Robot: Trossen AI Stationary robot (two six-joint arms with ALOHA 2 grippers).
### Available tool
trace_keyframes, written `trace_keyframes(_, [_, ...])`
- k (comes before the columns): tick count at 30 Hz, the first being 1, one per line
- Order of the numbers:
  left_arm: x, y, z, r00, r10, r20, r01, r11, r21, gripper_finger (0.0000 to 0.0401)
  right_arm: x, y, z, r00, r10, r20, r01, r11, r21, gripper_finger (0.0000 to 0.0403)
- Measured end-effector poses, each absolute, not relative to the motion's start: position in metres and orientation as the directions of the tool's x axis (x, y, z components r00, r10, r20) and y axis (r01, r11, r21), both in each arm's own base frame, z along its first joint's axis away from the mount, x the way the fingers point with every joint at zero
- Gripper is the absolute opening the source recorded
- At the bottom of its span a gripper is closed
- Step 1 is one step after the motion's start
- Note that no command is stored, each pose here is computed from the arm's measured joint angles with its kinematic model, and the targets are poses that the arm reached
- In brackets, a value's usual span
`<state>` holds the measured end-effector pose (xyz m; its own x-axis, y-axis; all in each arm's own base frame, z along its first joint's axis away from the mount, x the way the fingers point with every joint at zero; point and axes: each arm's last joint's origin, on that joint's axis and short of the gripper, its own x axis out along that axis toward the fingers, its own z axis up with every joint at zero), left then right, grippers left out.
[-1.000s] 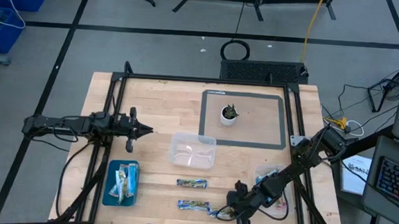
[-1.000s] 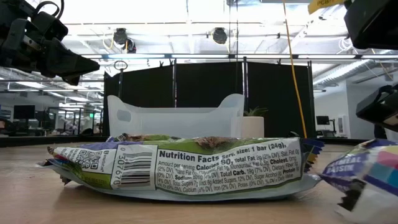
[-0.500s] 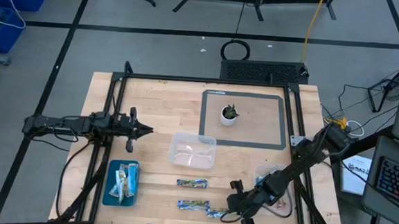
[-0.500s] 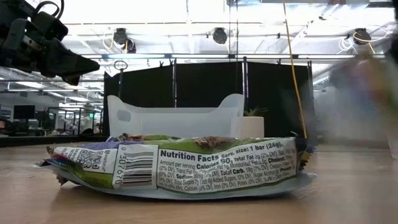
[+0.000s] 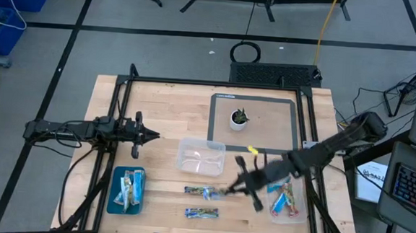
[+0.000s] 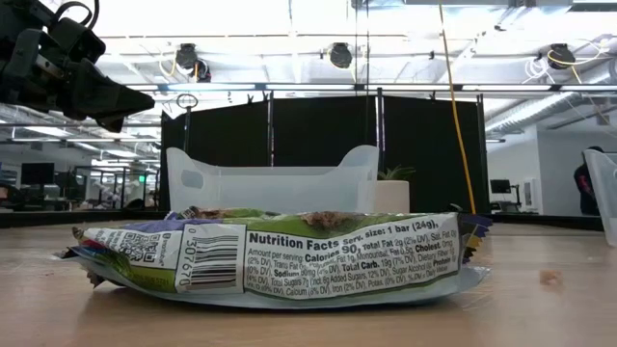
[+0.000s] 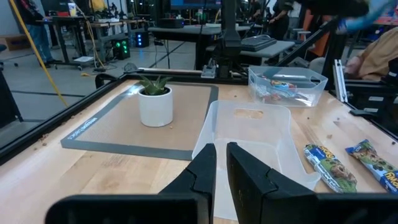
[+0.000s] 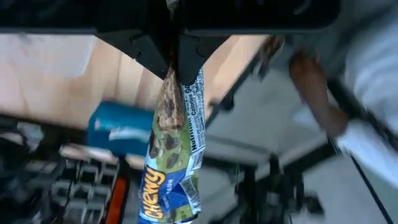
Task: Pick and place Granola Bars by type
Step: Put the blue granola bar into the left transparent bin
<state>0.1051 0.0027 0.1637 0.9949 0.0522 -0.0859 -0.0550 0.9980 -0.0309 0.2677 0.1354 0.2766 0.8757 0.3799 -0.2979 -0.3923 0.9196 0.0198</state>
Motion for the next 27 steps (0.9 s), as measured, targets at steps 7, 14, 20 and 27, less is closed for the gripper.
trace_keyframes(7, [0.105, 0.003, 0.164, 0.995, 0.052, -0.086, -0.055, 0.998, -0.031, 0.0042, 0.303, 0.073, 0.264, 0.882, 0.36, -0.305, -0.313, 0.93, 0.194, 0.0])
trace_keyframes(14, [0.105, 0.003, 0.164, 0.995, 0.052, -0.086, -0.055, 0.998, -0.031, 0.0042, 0.33, 0.038, 0.227, 0.865, 0.248, -0.436, -0.164, 0.961, 0.222, 0.0])
trace_keyframes(20, [0.105, 0.003, 0.164, 0.995, 0.052, -0.086, -0.055, 0.998, -0.031, 0.0042, 0.348, 0.028, 0.195, 0.807, 0.213, -0.551, -0.104, 0.969, 0.223, 0.0])
trace_keyframes(27, [0.105, 0.003, 0.164, 0.995, 0.053, -0.086, -0.055, 0.998, -0.031, 0.0042, 0.359, 0.02, 0.166, 0.757, 0.187, -0.626, -0.069, 0.975, 0.209, 0.0])
